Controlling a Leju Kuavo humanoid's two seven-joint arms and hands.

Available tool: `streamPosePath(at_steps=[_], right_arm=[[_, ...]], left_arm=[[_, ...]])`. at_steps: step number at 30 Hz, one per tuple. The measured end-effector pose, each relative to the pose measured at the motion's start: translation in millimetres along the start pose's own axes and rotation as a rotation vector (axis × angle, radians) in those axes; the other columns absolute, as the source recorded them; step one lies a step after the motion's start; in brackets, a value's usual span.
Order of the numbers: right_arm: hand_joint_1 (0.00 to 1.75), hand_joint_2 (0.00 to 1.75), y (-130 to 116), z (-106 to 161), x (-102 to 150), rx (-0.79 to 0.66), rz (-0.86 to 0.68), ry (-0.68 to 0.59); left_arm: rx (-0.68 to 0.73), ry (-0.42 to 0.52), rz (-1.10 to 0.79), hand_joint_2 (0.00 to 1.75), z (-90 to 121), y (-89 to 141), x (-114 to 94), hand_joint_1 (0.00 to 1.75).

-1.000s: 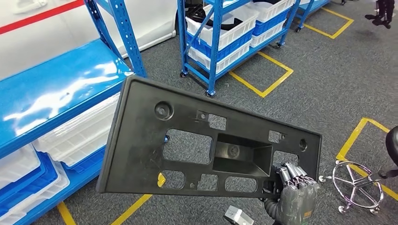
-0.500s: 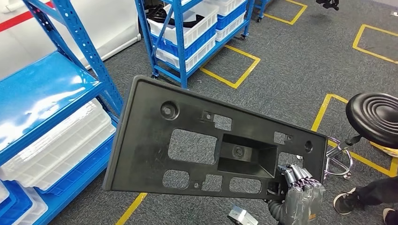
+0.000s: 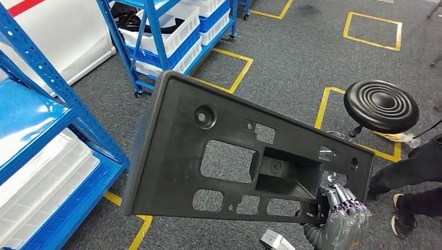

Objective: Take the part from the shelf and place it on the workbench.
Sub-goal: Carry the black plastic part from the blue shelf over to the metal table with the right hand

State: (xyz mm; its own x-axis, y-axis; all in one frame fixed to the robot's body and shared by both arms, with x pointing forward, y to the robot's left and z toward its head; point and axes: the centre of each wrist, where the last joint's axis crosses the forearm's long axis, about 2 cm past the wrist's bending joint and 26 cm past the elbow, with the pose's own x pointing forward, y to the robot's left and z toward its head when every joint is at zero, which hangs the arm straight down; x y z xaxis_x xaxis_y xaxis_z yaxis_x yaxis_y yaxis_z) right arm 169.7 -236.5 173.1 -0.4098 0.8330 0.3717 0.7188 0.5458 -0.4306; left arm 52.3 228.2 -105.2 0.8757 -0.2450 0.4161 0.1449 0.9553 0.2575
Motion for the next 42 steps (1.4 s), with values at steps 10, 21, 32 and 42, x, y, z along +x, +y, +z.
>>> streamPosePath(at_steps=[10,21,32,42], right_arm=[[1.75,1.75,-6.8,4.4,-6.0,-0.003,0.028,0.026],[1.75,1.75,-10.9,4.4,-7.5,-0.028,0.039,0.041],[1.75,1.75,-19.6,8.1,-13.0,-0.047,0.071,0.065],[1.75,1.75,-23.5,9.9,-15.7,-0.045,0.089,0.074]], left_arm=[[0.001,0.003,0.0,1.75,-0.1,0.6,-0.7,0.0],[0.0,-0.002,0.001,1.75,-0.7,0.3,1.9,0.0],[-0.001,-0.003,0.003,1.75,-0.5,0.2,1.4,0.0],[-0.009,-0.001,0.004,1.75,0.6,-2.3,0.9,0.0]])
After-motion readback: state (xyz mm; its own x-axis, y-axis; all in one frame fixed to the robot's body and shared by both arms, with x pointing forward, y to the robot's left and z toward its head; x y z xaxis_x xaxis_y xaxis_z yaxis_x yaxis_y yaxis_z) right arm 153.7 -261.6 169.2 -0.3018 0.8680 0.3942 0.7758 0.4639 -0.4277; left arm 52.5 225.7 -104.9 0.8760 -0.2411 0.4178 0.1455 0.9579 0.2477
